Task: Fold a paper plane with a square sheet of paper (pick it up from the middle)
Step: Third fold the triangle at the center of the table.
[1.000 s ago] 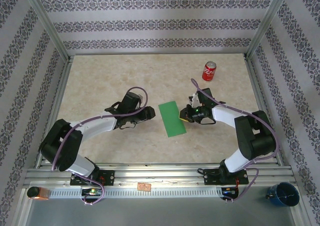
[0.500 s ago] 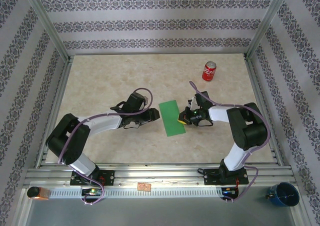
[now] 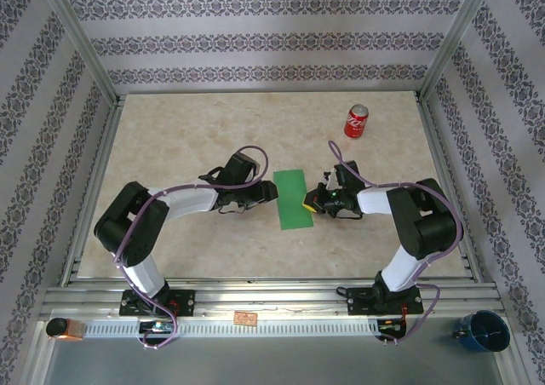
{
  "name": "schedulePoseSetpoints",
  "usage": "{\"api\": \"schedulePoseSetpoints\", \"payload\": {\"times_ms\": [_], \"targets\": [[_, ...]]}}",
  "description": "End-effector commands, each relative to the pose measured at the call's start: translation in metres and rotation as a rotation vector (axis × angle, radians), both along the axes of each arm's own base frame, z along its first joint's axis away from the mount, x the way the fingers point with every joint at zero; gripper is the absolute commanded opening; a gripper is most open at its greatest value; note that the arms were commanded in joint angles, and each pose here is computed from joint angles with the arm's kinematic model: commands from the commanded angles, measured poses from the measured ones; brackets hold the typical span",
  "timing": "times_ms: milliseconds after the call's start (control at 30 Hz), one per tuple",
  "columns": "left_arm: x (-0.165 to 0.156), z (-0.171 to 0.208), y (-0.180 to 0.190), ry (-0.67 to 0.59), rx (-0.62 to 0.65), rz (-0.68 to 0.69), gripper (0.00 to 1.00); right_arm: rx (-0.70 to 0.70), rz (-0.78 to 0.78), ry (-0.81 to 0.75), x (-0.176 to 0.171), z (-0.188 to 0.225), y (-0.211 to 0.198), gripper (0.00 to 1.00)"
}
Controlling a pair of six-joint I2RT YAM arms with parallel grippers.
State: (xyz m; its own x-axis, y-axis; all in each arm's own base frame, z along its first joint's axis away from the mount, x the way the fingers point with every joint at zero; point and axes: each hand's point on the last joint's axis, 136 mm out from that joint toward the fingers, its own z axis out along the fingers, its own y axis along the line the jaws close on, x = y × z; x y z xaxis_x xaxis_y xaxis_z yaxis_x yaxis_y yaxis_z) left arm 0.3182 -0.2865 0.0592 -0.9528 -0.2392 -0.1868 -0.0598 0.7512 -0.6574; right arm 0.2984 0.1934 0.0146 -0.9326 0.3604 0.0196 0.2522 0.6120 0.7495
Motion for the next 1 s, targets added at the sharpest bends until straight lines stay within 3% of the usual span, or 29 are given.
{"api": "schedulePoseSetpoints", "payload": {"times_ms": [0, 967], "targets": [[0.005, 0.003, -0.014, 0.005, -0.032, -0.023, 0.49, -0.074, -0.045, 0.116, -0.023, -0.026, -0.014, 0.04], [0.014, -0.022, -0.04, 0.077, -0.085, -0.02, 0.39, -0.035, -0.035, 0.118, -0.024, -0.024, -0.009, 0.04]]}}
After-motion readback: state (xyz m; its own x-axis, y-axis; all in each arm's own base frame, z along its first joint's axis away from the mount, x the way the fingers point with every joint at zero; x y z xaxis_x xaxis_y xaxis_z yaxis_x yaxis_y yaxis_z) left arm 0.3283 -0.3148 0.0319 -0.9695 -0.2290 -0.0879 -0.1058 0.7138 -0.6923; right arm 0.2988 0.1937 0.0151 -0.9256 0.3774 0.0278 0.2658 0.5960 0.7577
